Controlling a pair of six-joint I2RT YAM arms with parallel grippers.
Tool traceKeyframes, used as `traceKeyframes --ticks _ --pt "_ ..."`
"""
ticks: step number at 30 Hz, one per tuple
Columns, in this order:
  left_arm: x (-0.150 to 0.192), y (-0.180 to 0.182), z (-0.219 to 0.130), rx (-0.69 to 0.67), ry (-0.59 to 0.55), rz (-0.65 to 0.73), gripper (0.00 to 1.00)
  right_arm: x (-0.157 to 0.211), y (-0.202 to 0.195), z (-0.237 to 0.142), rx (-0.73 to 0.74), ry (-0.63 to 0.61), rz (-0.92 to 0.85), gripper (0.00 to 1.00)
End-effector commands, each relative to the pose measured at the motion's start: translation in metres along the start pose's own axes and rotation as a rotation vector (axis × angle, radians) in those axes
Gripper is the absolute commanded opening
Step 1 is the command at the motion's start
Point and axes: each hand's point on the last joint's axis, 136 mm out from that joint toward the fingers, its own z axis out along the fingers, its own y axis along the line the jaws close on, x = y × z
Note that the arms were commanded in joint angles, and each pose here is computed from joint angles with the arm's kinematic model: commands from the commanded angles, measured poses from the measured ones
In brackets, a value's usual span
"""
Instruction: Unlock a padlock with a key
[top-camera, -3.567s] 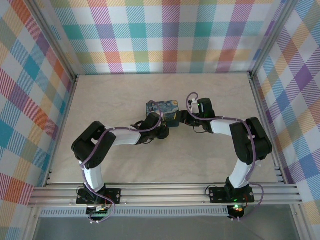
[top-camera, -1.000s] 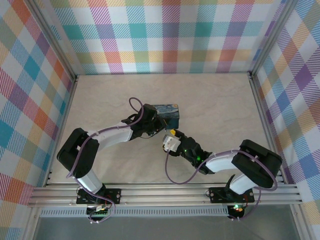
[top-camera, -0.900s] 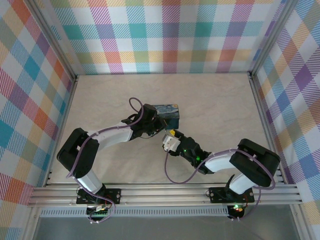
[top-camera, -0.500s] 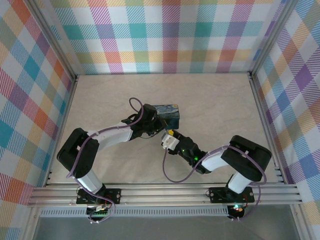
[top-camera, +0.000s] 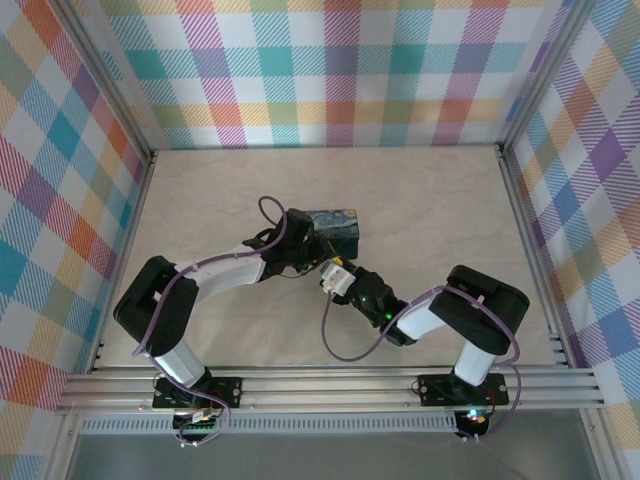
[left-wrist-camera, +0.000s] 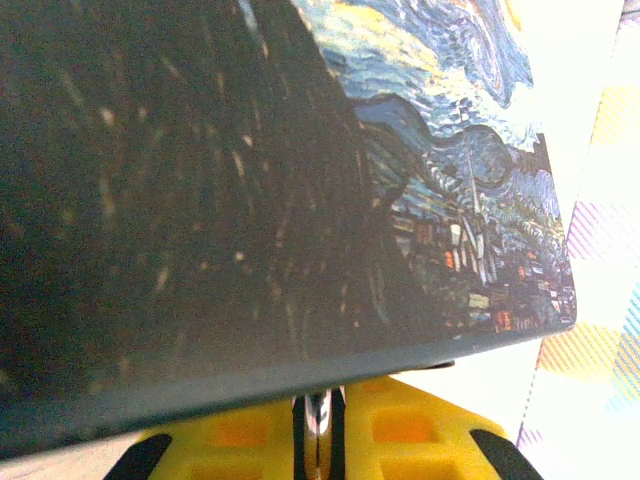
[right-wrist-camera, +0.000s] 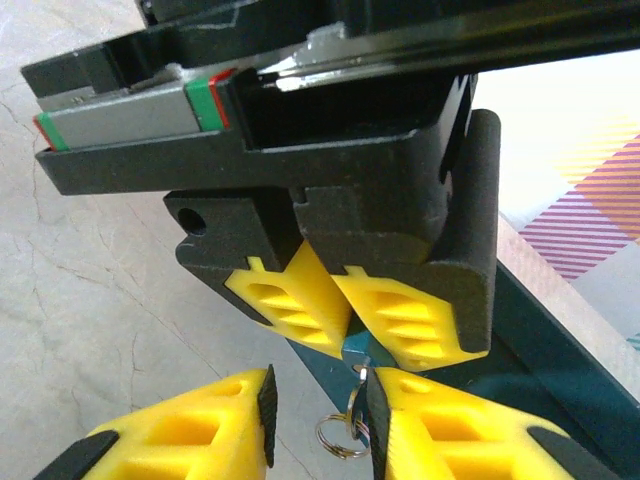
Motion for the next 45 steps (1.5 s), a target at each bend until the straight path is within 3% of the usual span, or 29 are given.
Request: traceKeyframes --ticks 1,13,24,39,45 --pt "-0.003 -0.013 -0.011 0.052 -0.01 0.0 0.0 -0.008 -0.011 0.004 0.048 -0.026 0.049 0.29" --pt "-0.004 -0.013 -0.011 0.052 -0.011 -0.002 0.0 0.007 -0.016 0.006 0.09 0.014 0.092 0.19" --pt "-0.002 -0.011 -0.01 0.052 -0.008 -0.006 0.0 0.005 -0.016 0.008 0.06 0.026 0.176 0.0" --pt "0.005 -0.004 0.0 0.046 0.004 -0.021 0.0 0.014 -0.004 0.013 -0.1 0.036 0.613 0.0" --pt "0.004 0.0 0.003 0.033 -0.005 -0.017 0.0 0.024 0.004 0.018 -0.121 0.072 0.618 0.0"
